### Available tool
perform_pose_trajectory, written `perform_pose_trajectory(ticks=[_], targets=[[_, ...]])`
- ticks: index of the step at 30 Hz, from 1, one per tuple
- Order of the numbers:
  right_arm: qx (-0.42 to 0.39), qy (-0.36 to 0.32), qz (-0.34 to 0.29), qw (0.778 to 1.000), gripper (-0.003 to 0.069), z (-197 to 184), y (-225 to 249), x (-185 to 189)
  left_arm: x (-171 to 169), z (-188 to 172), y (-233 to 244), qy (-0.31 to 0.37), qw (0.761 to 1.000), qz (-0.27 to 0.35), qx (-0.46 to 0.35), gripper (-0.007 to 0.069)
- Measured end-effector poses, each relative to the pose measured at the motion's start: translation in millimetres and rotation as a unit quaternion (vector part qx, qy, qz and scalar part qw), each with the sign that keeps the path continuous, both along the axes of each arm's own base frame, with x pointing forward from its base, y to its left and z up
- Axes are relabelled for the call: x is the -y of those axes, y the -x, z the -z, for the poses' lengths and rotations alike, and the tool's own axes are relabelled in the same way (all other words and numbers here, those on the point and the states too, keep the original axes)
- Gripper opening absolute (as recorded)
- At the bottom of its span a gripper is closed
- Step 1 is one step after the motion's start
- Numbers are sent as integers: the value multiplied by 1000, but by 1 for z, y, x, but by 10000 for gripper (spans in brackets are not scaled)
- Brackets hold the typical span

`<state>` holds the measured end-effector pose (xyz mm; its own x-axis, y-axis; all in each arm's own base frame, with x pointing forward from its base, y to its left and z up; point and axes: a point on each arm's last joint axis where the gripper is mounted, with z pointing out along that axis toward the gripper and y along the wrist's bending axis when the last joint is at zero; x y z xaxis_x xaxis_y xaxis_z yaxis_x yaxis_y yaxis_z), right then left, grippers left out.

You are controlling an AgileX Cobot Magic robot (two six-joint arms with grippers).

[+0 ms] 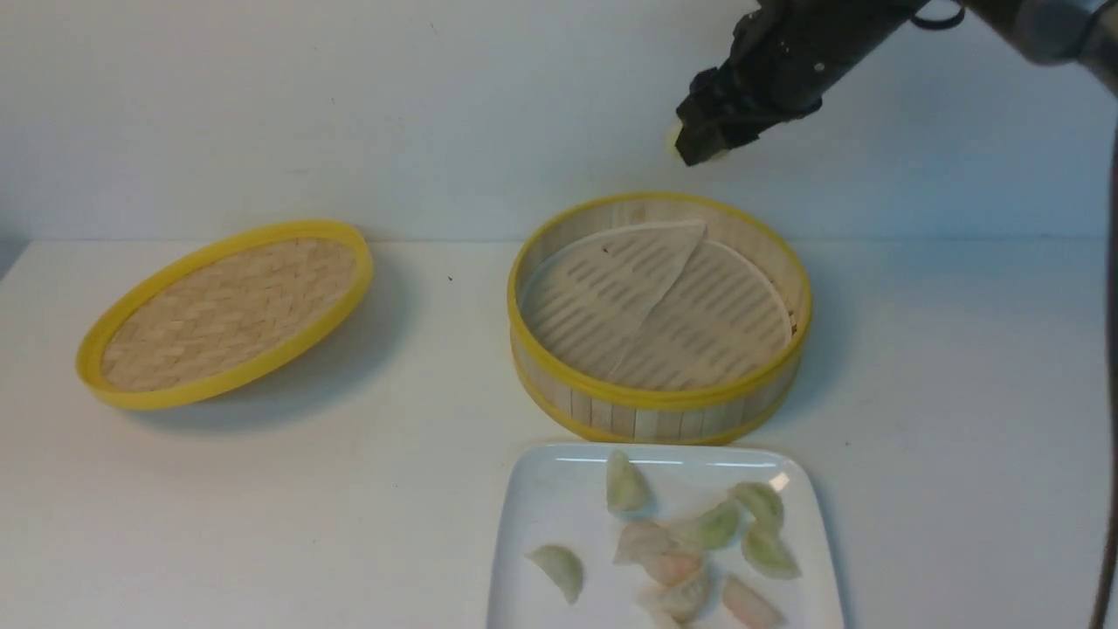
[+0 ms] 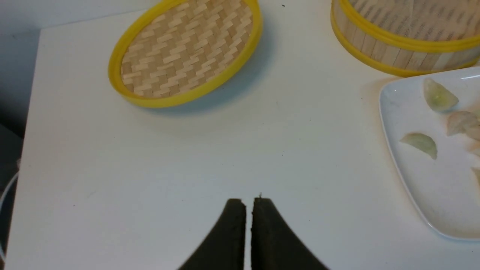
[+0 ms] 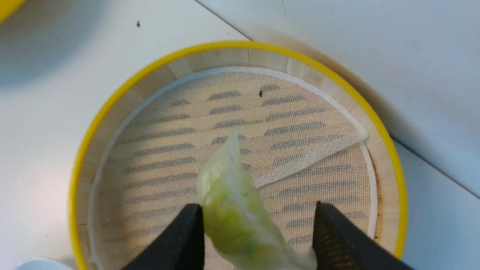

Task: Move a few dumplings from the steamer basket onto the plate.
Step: Use the right arm to put the dumpling into the plate

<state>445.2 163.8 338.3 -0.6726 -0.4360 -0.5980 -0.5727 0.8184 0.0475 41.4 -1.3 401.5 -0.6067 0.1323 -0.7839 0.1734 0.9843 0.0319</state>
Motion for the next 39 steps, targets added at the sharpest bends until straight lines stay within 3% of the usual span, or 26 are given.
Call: perform_pose_trajectory(ticks=[4,8,12,18,25,34,39], targets=[[-20,-7,11,1000,343,-19,37,11,0,0,0,0,1000,0,0,8],[-80,-24,8,996,343,-13,91,23,0,0,0,0,1000,0,0,8],[-157,-41,-7,987,343,24,153,29,0,0,0,0,1000,0,0,8],[-196,-23,-36,980,342,95,200,12,0,0,0,1,1000,1,0,8],[-226,4,-33,973,340,137,215,-6,0,0,0,1,1000,1,0,8],[-226,37,-49,972,347,152,214,-13,0,0,0,1,1000,1,0,8],[-229,34,-38,972,479,151,215,-12,0,0,0,1,1000,1,0,8]])
